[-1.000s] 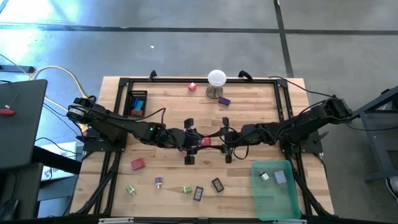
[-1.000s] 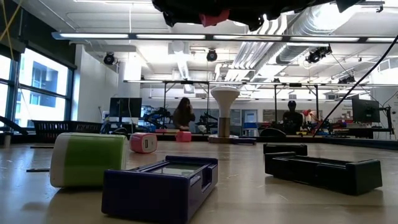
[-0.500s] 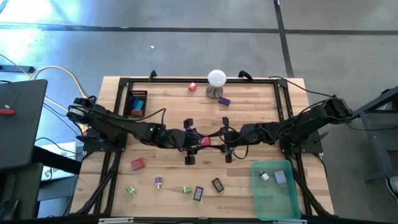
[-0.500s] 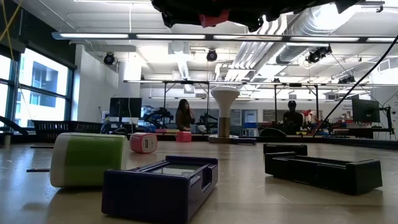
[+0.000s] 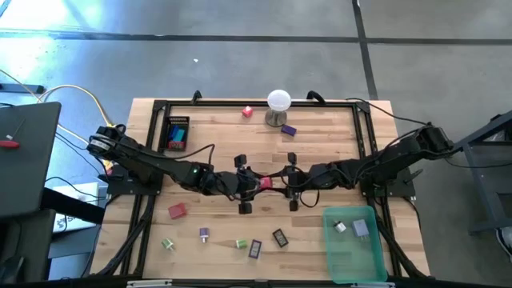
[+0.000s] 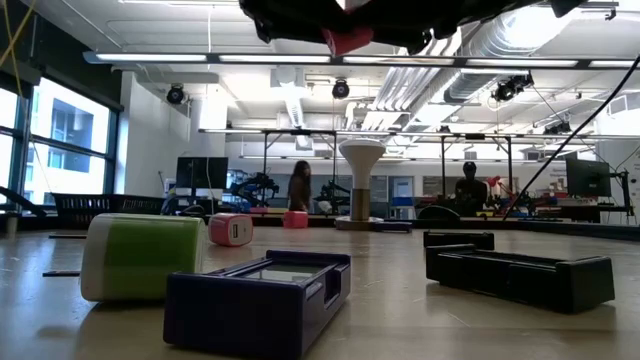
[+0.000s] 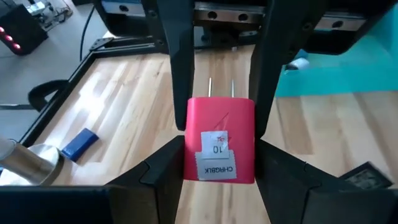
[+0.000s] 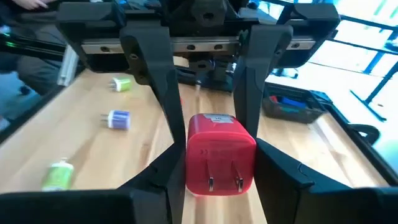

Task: Pick & Place Office items
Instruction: Put the bottom pink charger adapter into the green bin

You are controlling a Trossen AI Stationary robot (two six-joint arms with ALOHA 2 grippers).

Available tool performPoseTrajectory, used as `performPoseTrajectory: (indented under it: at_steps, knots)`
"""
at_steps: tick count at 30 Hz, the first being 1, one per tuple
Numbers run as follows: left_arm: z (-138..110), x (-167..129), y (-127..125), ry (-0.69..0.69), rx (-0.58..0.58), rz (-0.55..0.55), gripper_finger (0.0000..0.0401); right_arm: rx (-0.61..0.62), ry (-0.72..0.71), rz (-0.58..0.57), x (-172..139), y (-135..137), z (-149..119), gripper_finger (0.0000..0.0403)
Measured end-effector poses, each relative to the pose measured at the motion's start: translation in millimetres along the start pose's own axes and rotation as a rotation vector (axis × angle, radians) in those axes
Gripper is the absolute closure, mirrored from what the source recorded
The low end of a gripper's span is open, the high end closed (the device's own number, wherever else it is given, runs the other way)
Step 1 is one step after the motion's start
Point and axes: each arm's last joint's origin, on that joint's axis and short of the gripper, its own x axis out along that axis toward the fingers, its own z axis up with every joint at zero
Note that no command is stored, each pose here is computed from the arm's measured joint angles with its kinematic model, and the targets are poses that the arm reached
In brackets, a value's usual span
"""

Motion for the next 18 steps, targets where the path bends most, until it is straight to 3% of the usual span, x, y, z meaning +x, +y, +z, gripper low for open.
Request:
performPoseTrajectory:
  at_steps: [4, 13, 18]
  knots:
    - [6.0, -4.3, 1.4, -0.033, -0.069, -0.002, 0.0223, -0.012, 0.019, 0.008, -0.8, 4.5, -2.1, 0.0263]
    - [1.3, -7.5, 3.3, 0.024, -0.032, 0.0, 0.0223, -0.038, 0.11, -0.136, -9.1, 13.9, -8.2, 0.0263]
    - [1.6, -16.5, 6.8, 0.057, -0.022, -0.003, 0.0223, 0.039, 0.163, -0.174, -33.6, 25.3, -5.0, 0.0263]
